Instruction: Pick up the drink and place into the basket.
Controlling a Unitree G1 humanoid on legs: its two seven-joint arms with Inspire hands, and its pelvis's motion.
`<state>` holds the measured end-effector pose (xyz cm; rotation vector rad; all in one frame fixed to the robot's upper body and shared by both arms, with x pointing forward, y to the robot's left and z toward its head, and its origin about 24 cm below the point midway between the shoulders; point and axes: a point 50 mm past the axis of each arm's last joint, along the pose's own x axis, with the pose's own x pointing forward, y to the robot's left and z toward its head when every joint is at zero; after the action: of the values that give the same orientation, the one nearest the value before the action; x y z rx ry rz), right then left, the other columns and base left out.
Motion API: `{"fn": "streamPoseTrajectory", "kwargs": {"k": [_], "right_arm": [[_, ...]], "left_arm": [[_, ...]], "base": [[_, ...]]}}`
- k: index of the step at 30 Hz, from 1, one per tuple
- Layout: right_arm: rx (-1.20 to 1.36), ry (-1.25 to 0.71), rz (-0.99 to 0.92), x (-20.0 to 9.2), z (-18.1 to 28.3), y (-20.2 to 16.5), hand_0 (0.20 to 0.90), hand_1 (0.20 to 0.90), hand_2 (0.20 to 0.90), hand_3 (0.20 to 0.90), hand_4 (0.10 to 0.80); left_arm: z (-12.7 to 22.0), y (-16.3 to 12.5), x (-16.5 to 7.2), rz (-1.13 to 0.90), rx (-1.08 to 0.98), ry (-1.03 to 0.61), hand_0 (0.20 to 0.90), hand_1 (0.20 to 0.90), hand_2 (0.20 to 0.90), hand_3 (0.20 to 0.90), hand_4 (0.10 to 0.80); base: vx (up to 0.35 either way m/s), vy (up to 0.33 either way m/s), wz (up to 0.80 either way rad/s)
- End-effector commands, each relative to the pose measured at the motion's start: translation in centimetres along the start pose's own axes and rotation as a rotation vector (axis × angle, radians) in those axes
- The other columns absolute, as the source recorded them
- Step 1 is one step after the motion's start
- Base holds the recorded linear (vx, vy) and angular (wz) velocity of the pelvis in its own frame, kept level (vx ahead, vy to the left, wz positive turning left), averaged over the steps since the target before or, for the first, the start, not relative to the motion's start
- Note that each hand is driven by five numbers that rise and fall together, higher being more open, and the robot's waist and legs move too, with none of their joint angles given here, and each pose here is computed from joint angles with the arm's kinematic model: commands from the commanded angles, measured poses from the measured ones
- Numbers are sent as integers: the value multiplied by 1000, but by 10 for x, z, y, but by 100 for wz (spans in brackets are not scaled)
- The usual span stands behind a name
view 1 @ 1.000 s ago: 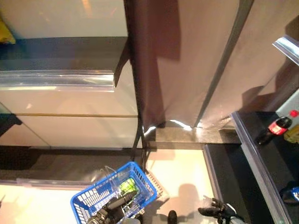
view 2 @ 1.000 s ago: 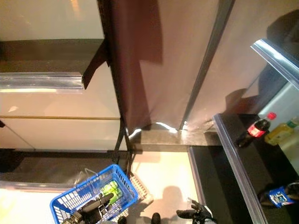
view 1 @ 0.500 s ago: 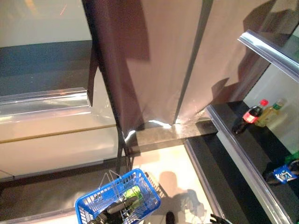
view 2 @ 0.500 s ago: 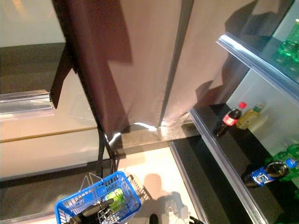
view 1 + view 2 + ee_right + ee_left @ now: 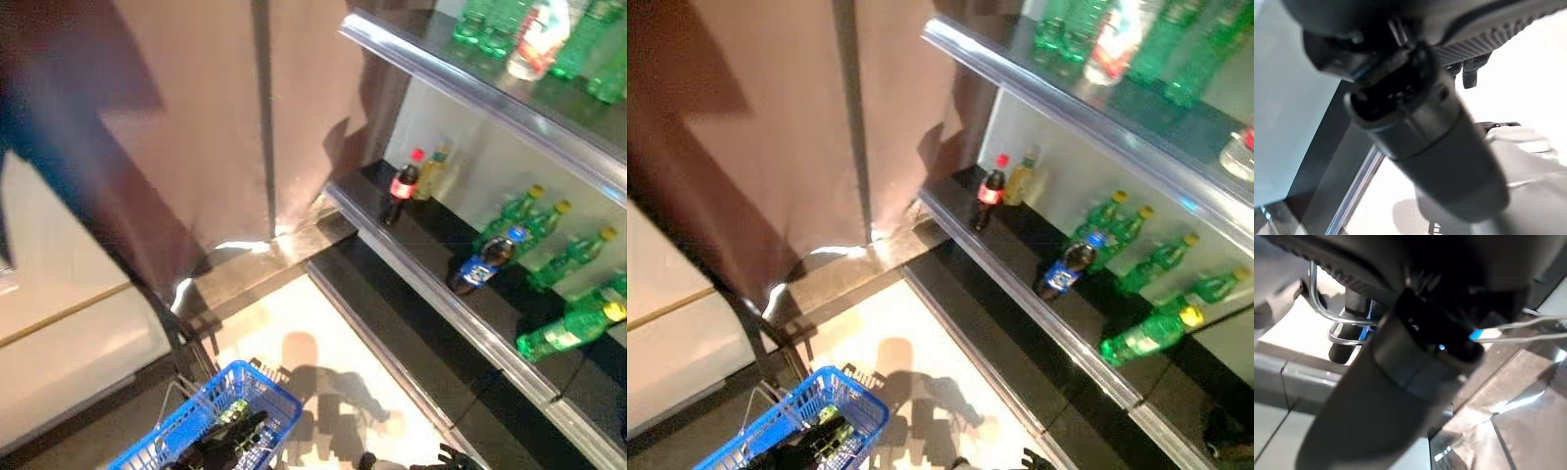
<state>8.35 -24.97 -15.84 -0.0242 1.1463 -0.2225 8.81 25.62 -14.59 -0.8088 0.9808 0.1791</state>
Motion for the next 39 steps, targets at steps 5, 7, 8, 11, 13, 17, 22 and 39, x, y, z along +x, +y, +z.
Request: {"fn": "streamPoseTrajectory", "kwargs": {"k": [5, 7, 8, 11, 13, 17, 22, 39], "right_arm": [[-10, 14, -31, 1, 4, -9, 900, 900, 900, 900, 800], [-10, 13, -31, 0, 2, -8, 900, 900, 900, 900, 800], [-11, 12, -31, 0, 2, -7, 900, 900, 900, 900, 800], [-8, 6, -27, 0, 3, -6, 900, 900, 900, 900, 800], [-20, 4, -26, 1, 5, -7, 900, 900, 900, 900, 800], [-45, -10, -79, 2, 16, -19, 900, 900, 900, 900, 800], [44, -29, -140, 1, 22, -28, 900, 900, 900, 900, 800], [3, 3, -70, 1, 9, -16, 900, 900, 900, 900, 800]], "left_arm": [[11, -56, 27, -310, 48, -40, 300, 300, 300, 200, 100], [8, -58, 28, -314, 49, -38, 300, 300, 300, 200, 100], [7, -59, 29, -320, 48, -36, 300, 300, 300, 200, 100], [4, -62, 31, -321, 54, -30, 300, 300, 300, 200, 100], [3, -64, 32, -324, 52, -33, 300, 300, 300, 200, 100], [-6, -72, 35, -358, 29, -38, 300, 300, 300, 200, 100], [-3, -79, 40, -357, 63, -3, 300, 300, 300, 200, 100], [8, -57, 28, -302, 67, -13, 300, 300, 300, 200, 100]], "base": [[-31, -194, -26], [-48, -154, 0], [-36, -147, 0], [-20, -157, -9], [-31, -111, -12], [17, 111, -23], [22, 255, -43], [9, 18, -24]]}}
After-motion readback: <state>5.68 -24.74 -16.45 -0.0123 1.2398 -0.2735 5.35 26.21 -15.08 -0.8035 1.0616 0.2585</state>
